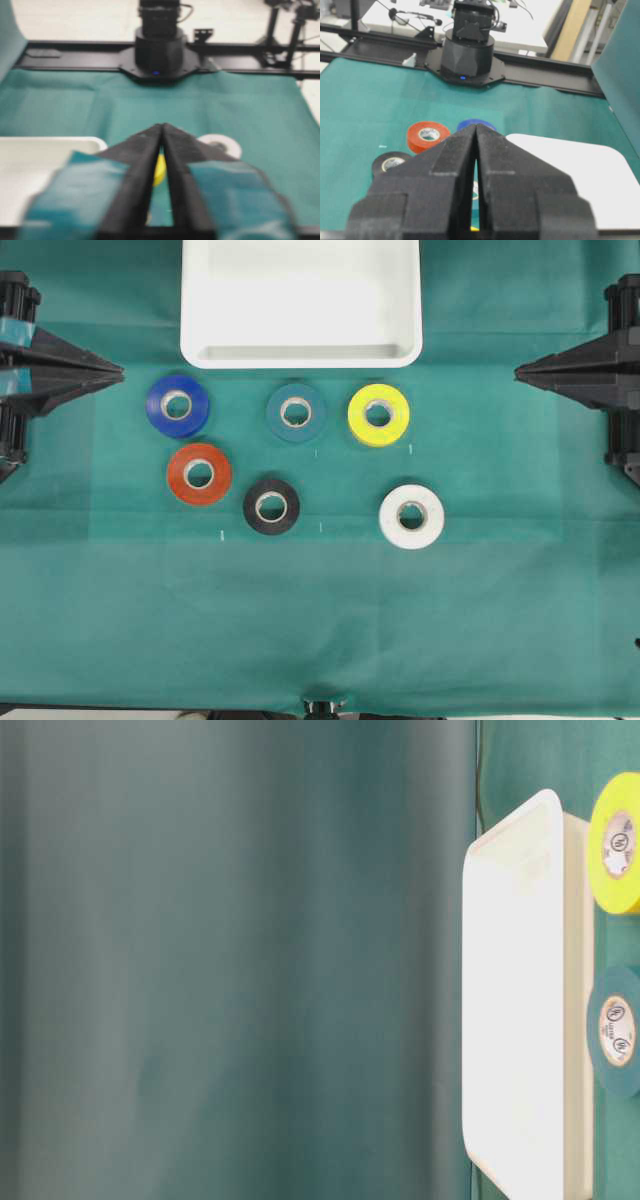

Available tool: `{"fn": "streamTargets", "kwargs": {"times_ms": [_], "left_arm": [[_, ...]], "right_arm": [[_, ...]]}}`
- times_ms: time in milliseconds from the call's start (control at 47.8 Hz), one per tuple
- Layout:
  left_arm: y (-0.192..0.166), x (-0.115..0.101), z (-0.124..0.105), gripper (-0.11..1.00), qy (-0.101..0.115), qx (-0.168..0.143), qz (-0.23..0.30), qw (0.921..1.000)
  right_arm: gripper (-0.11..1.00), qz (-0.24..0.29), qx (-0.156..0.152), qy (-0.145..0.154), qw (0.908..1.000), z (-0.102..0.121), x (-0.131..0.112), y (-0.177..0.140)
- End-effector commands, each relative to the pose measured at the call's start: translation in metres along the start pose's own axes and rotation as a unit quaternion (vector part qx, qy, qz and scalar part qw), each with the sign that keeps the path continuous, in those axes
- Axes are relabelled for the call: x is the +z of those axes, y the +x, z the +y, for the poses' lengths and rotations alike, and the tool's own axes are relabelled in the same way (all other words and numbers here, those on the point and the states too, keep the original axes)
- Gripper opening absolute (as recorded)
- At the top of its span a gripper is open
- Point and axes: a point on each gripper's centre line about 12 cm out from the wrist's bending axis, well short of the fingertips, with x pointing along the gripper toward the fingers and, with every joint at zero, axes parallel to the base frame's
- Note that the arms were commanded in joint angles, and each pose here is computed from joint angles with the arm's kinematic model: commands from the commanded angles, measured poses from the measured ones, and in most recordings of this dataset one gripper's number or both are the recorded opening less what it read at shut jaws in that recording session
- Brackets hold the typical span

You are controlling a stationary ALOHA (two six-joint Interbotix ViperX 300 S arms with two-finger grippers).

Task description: Pick up the tape from a random location and place it into the white case.

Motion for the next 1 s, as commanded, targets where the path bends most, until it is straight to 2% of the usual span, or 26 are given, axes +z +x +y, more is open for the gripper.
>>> {"fn": "streamTargets", "kwargs": {"times_ms": [0,209,272,607,984], "left_arm": [[0.003,0.009,-0.001,0.29,-0.002,-0.001,-0.011,0.9999],[0.003,0.009,-0.004,0.88,0.001,-0.011,-0.008,0.9999],[0.004,0.008,-0.004,0.98,0.001,-0.011,-0.004,0.9999],[0.004,0.008,-0.003,0.99,-0.002,-0.008,-0.001,1.0000],[0.003,0.008,0.011,0.99,0.001,0.027,-0.002,0.9996]], "right_arm": [[0.00,-0.011,-0.001,0.001,0.9999,0.000,0.009,0.002],[0.00,-0.008,-0.001,0.001,1.0000,0.000,0.009,0.002],[0.00,-0.008,-0.001,-0.001,1.0000,0.000,0.009,0.002],[0.00,-0.005,-0.001,-0.001,1.0000,0.000,0.008,0.003],[0.00,-0.002,0.000,-0.001,1.0000,0.000,0.007,0.003]]}}
